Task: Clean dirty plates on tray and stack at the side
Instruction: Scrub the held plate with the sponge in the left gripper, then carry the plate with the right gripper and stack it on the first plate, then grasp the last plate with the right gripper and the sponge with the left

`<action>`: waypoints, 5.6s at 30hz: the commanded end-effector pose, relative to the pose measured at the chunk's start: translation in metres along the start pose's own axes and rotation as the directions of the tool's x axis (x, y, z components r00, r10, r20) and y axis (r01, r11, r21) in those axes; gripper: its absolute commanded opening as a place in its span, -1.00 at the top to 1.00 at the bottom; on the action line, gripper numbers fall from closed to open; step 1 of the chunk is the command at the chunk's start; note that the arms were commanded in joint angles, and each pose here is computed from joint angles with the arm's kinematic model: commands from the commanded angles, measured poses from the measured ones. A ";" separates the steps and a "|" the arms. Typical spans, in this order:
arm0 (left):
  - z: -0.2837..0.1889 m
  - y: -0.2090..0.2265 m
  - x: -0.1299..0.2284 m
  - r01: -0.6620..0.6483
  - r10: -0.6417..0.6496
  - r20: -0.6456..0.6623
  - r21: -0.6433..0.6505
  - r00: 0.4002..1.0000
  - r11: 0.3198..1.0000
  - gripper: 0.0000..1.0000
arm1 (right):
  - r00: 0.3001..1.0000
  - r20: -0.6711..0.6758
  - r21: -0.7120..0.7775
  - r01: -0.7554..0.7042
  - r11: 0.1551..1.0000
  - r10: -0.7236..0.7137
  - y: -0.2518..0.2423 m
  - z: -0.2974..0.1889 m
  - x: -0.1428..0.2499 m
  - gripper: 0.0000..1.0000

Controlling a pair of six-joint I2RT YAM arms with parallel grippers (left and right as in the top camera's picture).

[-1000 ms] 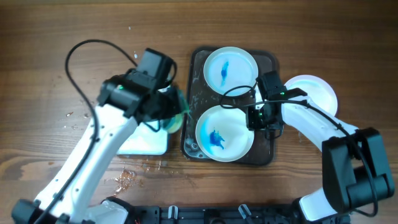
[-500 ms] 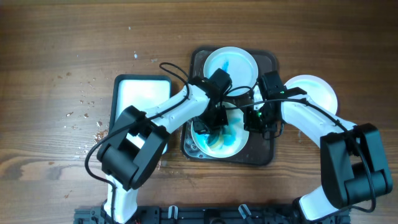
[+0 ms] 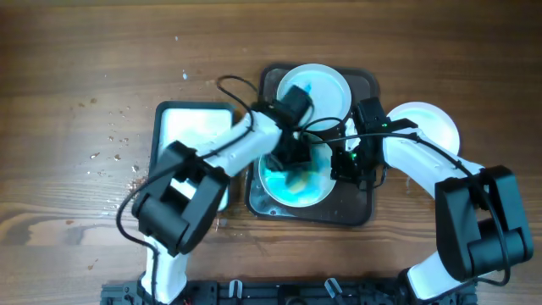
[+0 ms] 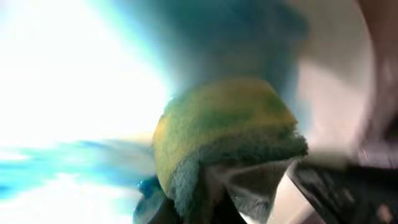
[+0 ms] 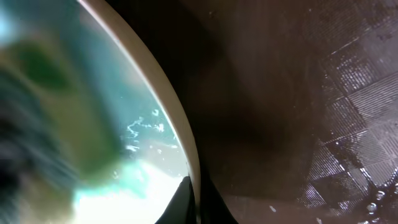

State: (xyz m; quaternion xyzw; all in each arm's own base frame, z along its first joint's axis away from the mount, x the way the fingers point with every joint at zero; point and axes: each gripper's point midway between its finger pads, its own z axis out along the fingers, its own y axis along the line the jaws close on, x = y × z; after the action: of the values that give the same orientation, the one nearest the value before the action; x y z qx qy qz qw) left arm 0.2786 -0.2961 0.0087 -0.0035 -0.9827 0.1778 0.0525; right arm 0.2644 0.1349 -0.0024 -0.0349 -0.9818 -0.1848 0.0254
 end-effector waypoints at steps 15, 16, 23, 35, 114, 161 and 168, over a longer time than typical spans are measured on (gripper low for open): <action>-0.037 0.128 -0.018 0.174 -0.115 0.149 -0.477 0.982 0.862 0.92 | 1.000 -0.017 0.091 -0.007 0.996 0.008 -0.018 0.010 0.006 0.91; -0.026 0.109 -0.013 0.153 -0.121 0.105 -0.392 0.987 0.907 0.92 | 1.000 -0.017 0.091 -0.007 0.996 0.008 -0.018 0.010 0.006 0.91; 0.015 -0.073 0.033 -0.189 0.204 -0.034 0.251 0.978 0.949 0.92 | 1.000 -0.018 0.091 -0.007 0.996 0.009 -0.018 0.010 0.006 0.91; -0.065 0.157 -0.040 0.183 0.057 0.308 -0.695 0.950 0.695 0.92 | 1.000 -0.025 0.090 -0.009 0.996 0.011 -0.018 0.010 0.008 0.91; -0.354 0.266 0.106 0.776 -0.615 0.710 0.156 0.342 0.612 -1.00 | -0.063 0.182 0.983 -0.004 0.183 -0.981 0.323 -0.235 -0.002 0.92; -0.354 0.266 0.106 0.775 -0.615 0.710 0.157 0.342 0.612 -1.00 | 0.708 0.337 0.221 -0.701 0.679 0.621 -0.218 -0.162 -0.049 0.91; -0.338 0.222 0.098 0.671 -0.690 0.564 0.292 0.454 0.681 -1.00 | 0.823 0.388 0.079 -0.478 0.875 0.415 -0.170 -0.199 -0.072 0.11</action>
State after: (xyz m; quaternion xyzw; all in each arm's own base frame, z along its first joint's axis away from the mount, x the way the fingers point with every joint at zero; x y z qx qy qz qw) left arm 0.2053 0.0690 0.2482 0.4701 -0.8495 0.0379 -0.2367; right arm 0.3024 -0.1298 0.0647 -0.3789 -0.9251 0.0115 -0.0215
